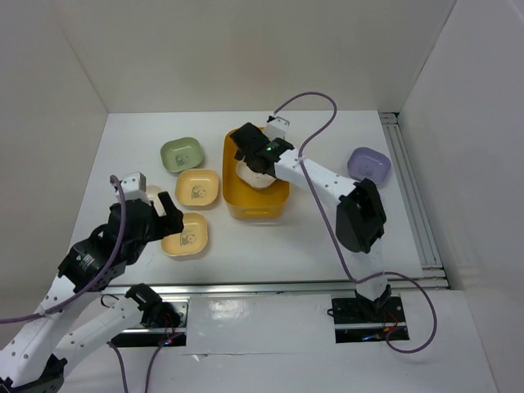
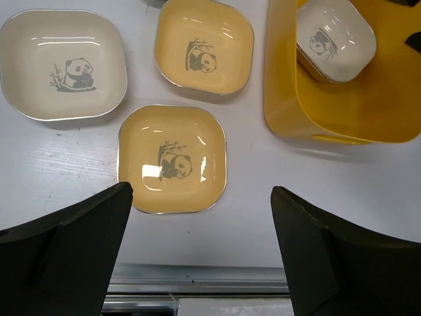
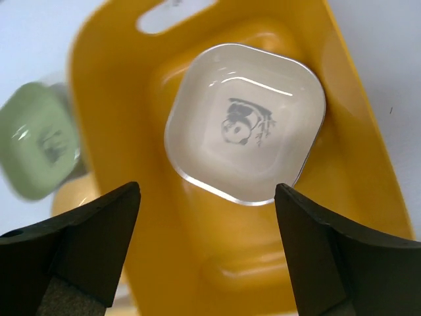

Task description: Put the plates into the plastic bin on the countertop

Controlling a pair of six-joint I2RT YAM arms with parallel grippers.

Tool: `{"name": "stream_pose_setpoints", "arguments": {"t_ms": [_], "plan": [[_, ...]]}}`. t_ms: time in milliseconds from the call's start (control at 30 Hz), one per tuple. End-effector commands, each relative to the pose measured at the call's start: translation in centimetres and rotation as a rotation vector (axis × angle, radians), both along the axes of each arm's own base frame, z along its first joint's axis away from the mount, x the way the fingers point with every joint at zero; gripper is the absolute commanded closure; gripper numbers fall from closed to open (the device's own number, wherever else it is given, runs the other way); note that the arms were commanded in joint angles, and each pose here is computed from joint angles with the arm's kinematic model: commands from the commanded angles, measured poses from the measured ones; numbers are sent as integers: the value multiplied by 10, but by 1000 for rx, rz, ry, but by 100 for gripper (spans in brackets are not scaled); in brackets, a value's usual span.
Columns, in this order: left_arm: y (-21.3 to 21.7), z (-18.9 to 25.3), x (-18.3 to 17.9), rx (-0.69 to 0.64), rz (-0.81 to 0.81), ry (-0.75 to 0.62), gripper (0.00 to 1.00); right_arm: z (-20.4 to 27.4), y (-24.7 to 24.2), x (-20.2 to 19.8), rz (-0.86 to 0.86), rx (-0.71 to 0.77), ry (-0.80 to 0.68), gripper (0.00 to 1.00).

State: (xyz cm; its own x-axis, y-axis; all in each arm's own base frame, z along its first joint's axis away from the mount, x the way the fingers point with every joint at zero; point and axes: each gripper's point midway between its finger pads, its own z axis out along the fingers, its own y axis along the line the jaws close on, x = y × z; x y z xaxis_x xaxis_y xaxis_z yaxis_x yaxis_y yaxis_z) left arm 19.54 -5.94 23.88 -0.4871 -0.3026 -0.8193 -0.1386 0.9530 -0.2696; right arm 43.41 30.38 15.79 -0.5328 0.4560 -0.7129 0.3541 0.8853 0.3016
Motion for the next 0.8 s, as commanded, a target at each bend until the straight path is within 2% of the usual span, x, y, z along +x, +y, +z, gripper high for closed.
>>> {"name": "stream_pose_setpoints", "arguments": {"t_ms": [0, 33, 67, 133, 167, 200, 267, 300, 367, 433, 500, 767], "plan": [[-4, 1, 7, -3, 13, 11, 0, 109, 14, -17, 136, 104, -221, 10], [-2, 3, 6, 3, 27, 26, 0, 125, 19, -22, 172, 125, -259, 0], [-2, 1, 5, -3, 41, 50, 0, 122, 18, -29, 213, 118, -251, 0], [-13, -9, 6, -40, 54, 134, 0, 153, 9, -47, 308, 115, -314, 0], [-24, -15, 2, -78, 27, 182, 0, 143, 9, -55, 353, 120, -308, 0], [-31, -23, 3, -119, 41, 210, 0, 162, 1, -68, 392, 133, -351, 0], [-40, -55, 1, -139, 26, 268, 0, 150, 0, -86, 472, 151, -345, 0], [-48, -59, 9, -172, 21, 243, 0, 163, -7, -97, 491, 168, -369, 0], [-52, -94, 8, -151, 14, 302, 0, 149, -12, -112, 515, 157, -336, 0], [-61, -107, 19, -166, 5, 291, 0, 152, -20, -124, 534, 145, -347, 0], [-61, -135, 18, -140, 21, 343, 0, 145, -25, -133, 544, 141, -338, 0], [-68, -178, 29, -38, 36, 398, 5, 123, -36, -151, 589, 130, -312, 0]]}}
